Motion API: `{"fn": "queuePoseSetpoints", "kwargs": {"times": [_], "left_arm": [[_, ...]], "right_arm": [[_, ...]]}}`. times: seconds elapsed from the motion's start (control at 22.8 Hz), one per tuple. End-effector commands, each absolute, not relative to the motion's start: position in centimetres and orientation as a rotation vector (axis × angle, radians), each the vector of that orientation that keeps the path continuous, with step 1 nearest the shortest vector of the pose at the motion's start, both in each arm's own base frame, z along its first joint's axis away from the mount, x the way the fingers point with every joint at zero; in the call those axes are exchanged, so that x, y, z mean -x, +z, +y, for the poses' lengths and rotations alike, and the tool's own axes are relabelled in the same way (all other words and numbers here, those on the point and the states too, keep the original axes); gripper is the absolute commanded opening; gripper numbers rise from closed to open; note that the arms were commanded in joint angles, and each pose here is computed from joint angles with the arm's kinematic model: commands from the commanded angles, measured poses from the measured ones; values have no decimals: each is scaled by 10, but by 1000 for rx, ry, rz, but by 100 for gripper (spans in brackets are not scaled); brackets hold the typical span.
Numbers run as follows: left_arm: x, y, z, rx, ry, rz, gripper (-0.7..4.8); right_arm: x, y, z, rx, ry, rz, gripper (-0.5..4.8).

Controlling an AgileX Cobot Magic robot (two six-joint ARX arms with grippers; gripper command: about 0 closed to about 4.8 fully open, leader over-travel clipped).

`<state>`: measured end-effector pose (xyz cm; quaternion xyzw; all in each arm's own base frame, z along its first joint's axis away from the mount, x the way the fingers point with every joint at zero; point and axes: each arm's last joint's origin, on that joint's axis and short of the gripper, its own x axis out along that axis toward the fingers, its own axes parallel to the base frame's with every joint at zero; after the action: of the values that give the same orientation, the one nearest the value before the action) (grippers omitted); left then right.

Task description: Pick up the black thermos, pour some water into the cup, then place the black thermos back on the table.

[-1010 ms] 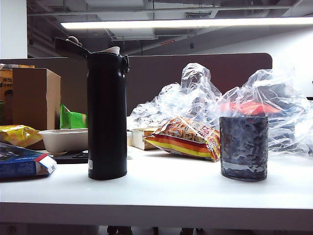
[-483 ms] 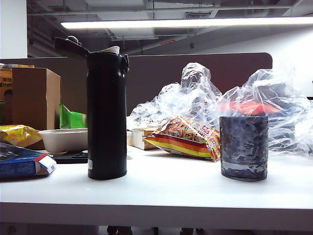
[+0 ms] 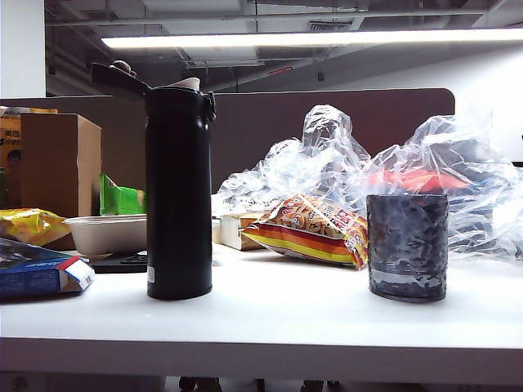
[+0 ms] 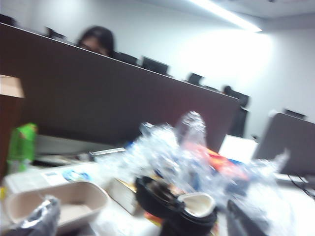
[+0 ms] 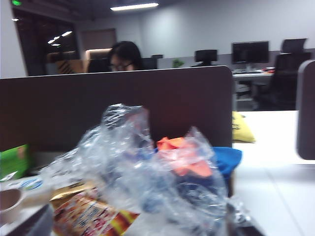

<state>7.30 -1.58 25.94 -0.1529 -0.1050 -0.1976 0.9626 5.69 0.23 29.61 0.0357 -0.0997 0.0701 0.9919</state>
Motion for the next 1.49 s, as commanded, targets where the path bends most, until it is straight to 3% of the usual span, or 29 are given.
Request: {"fn": "queuePoseSetpoints", "kwargs": {"times": [0.04, 0.35, 0.66, 0.97, 1.19, 1.49], "left_arm": [[-81, 265, -19, 305, -471, -150, 479], [-102, 263, -25, 310, -538, -45, 479], [-115, 252, -51, 311, -620, 81, 479], [-124, 229, -96, 75, -655, 197, 479], [-140, 210, -116, -8, -501, 246, 479], [-159, 193, -131, -11, -481, 254, 479]], "right_arm": [[-67, 318, 3, -57, 184, -177, 479], [-90, 351, 5, -32, 281, -160, 479], [-103, 349, 15, -48, 359, -119, 479], [-115, 332, 47, -140, 596, 89, 479], [-121, 324, 66, -74, 546, 120, 479], [-131, 315, 75, -53, 534, 187, 479]]}}
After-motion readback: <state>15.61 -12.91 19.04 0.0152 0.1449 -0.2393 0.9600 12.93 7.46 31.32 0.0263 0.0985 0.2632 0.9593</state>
